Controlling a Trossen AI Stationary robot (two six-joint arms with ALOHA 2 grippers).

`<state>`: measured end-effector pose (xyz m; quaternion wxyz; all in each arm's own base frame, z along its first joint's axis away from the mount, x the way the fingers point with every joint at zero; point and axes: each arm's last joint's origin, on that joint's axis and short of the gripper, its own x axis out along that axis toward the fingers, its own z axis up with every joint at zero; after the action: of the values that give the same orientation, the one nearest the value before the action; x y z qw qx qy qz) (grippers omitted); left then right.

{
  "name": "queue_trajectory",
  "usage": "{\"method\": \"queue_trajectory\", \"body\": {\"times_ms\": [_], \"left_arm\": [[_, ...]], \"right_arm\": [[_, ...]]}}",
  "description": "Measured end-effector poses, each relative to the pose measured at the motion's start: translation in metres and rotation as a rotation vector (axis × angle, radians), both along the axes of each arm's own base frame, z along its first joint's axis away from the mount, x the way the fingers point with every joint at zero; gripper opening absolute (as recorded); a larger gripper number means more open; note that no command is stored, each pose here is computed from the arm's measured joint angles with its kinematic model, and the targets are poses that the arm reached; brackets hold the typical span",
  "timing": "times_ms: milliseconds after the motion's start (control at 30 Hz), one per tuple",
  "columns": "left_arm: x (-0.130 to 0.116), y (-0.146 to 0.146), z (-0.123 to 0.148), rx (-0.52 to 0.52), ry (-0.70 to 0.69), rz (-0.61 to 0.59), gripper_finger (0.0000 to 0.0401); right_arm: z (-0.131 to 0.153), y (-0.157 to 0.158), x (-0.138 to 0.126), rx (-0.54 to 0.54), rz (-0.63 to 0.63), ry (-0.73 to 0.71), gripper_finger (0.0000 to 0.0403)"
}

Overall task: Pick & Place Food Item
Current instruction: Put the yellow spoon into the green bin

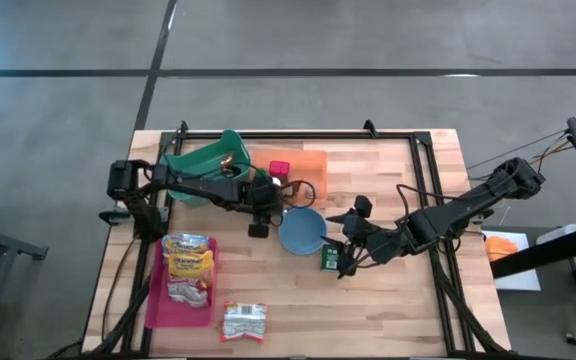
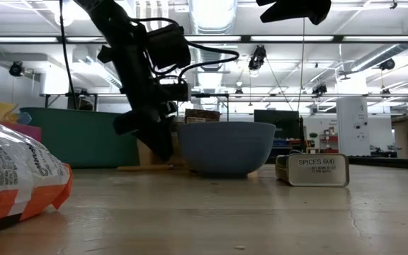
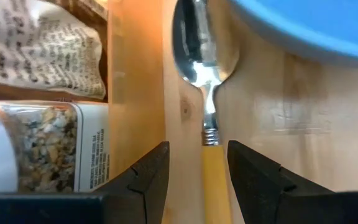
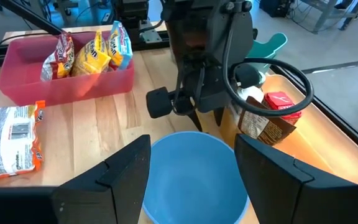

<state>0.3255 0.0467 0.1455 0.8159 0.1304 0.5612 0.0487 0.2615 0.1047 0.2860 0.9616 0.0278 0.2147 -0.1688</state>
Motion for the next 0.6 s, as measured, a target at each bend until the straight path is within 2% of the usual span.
{"method": "queue_trajectory", "body": {"times_ms": [300, 600], "left_arm": [[-0.002, 0.013, 0.000, 0.009, 0.001, 0.043, 0.0165], [-0.003, 0.006, 0.000, -0.084, 0.007, -0.006, 0.0165]], "right_arm": [[0.000, 0.000, 0.000, 0.003, -0.001, -0.002, 0.0231], [0.000, 0.000, 0.000, 0.001, 0.000, -0.001, 0.0231]]}}
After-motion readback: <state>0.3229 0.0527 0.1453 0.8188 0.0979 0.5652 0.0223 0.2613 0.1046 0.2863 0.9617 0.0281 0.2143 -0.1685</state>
